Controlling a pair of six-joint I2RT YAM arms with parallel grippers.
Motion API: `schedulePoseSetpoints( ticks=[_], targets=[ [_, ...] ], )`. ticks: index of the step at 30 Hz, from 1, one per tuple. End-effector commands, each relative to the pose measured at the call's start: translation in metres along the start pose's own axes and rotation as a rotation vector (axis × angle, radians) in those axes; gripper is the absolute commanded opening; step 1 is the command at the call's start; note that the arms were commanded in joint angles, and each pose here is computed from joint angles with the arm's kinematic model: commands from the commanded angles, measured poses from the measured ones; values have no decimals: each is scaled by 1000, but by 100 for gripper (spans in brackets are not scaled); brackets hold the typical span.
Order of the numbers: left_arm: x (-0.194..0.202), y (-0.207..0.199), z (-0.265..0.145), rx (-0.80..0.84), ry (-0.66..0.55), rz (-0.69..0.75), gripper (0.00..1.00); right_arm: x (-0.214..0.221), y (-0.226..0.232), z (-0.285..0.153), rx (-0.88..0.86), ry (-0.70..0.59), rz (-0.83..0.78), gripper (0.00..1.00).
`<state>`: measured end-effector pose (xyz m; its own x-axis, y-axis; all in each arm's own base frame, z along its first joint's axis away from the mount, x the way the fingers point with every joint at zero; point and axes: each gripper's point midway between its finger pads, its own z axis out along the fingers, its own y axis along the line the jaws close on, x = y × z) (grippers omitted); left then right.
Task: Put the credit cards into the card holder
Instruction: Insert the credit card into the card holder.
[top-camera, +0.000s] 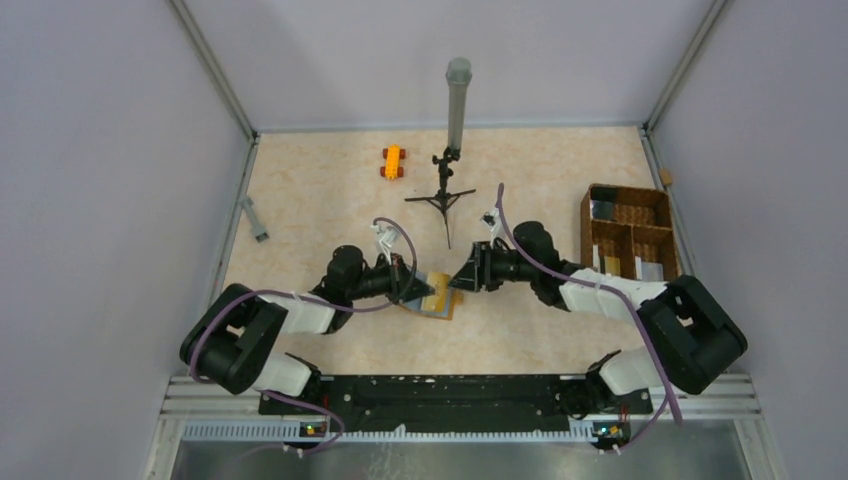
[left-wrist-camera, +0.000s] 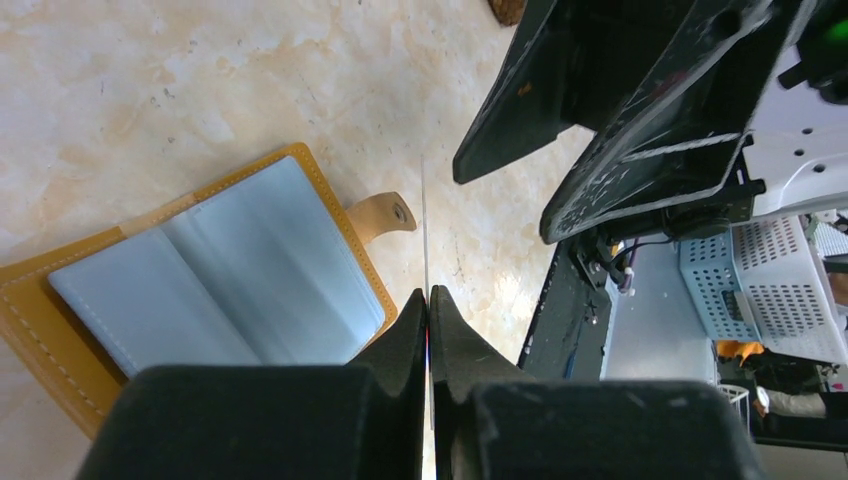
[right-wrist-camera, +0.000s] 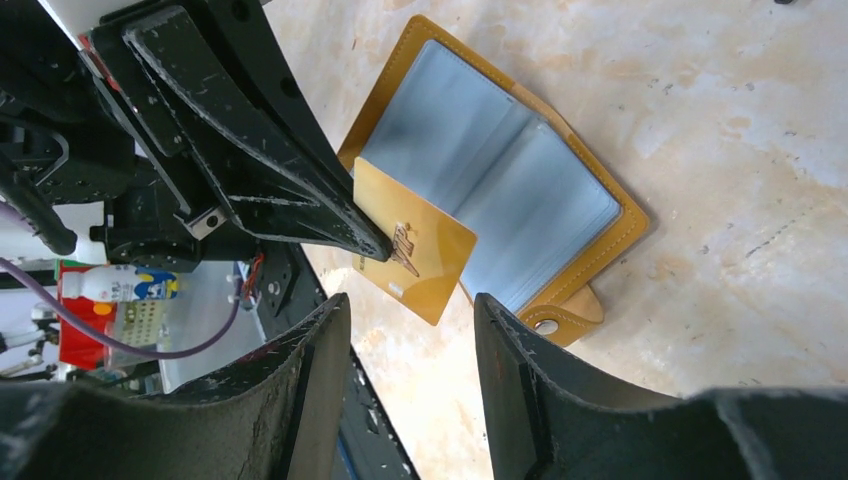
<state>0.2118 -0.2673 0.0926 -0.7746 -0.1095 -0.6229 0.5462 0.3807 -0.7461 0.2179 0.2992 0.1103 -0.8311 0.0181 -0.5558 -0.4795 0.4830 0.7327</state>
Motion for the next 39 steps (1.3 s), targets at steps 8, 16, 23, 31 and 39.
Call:
schedulePoseSetpoints(
  ticks=[8,16,23,31,39],
  targets=[
    [-14,-21,-2,119,-68,10,0,-2,18,16,-128,-41,-32,48],
    [-17,-26,-5,137,-89,6,0,0,19,20,-141,-44,-25,45],
    [-20,-28,-8,134,-109,17,0,-1,25,21,-164,-45,-10,21],
    [-28,-25,-10,57,-92,37,31,-13,24,15,-113,-122,26,0],
    [-61,-6,-36,-233,-150,113,73,-24,6,5,48,-176,55,0]
  ],
)
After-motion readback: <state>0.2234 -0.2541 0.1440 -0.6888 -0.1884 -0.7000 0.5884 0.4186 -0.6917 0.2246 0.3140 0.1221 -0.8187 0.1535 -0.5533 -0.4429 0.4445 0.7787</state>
